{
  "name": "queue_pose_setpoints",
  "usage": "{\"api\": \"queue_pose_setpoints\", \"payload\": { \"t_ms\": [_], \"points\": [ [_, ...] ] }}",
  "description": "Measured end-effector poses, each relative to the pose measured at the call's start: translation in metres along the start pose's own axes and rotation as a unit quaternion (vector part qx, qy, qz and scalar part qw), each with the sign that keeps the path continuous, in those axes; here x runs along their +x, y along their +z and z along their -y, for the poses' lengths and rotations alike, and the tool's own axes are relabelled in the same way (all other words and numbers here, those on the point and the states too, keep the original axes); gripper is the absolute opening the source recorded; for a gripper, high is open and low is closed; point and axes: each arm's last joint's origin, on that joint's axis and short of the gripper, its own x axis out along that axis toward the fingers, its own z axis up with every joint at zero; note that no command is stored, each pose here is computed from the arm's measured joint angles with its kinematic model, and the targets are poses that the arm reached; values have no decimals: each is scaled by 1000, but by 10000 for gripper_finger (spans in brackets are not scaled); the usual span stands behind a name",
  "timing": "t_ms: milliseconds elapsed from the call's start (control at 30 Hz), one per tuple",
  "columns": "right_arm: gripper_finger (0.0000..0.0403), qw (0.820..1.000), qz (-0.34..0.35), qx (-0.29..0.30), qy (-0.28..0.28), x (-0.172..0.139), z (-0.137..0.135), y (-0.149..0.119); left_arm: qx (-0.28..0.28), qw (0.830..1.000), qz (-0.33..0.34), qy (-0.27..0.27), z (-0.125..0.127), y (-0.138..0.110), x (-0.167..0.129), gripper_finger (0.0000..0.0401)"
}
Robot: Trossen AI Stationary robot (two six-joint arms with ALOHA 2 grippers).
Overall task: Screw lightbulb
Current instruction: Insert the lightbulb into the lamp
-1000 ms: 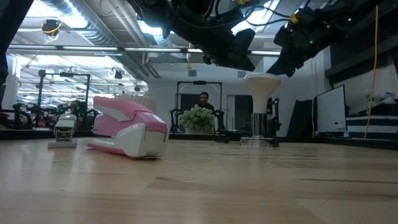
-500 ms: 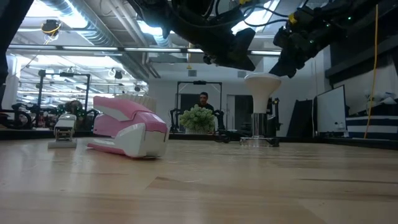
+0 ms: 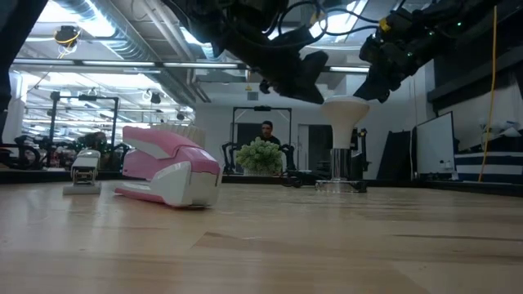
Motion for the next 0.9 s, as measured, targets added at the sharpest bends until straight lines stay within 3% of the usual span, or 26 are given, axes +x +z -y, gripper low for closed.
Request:
{"api": "queue_pose_setpoints", "payload": {
  "t_ms": [200, 567, 700, 900],
  "points": [
    [3, 1000, 0, 4, 0, 0, 0, 0, 1, 1000, 0, 1, 0, 0, 0, 0],
    [3, 1000, 0, 4, 0, 0, 0, 0, 16, 999, 27, -43, 30, 6, -12, 0],
    [3, 1000, 1, 4, 0, 0, 0, 0, 5, 996, 53, -69, 33, 5, -5, 0],
    [3, 1000, 0, 8, 0, 0, 0, 0, 4, 997, 48, -59, 32, -3, 4, 0]
  ]
}}
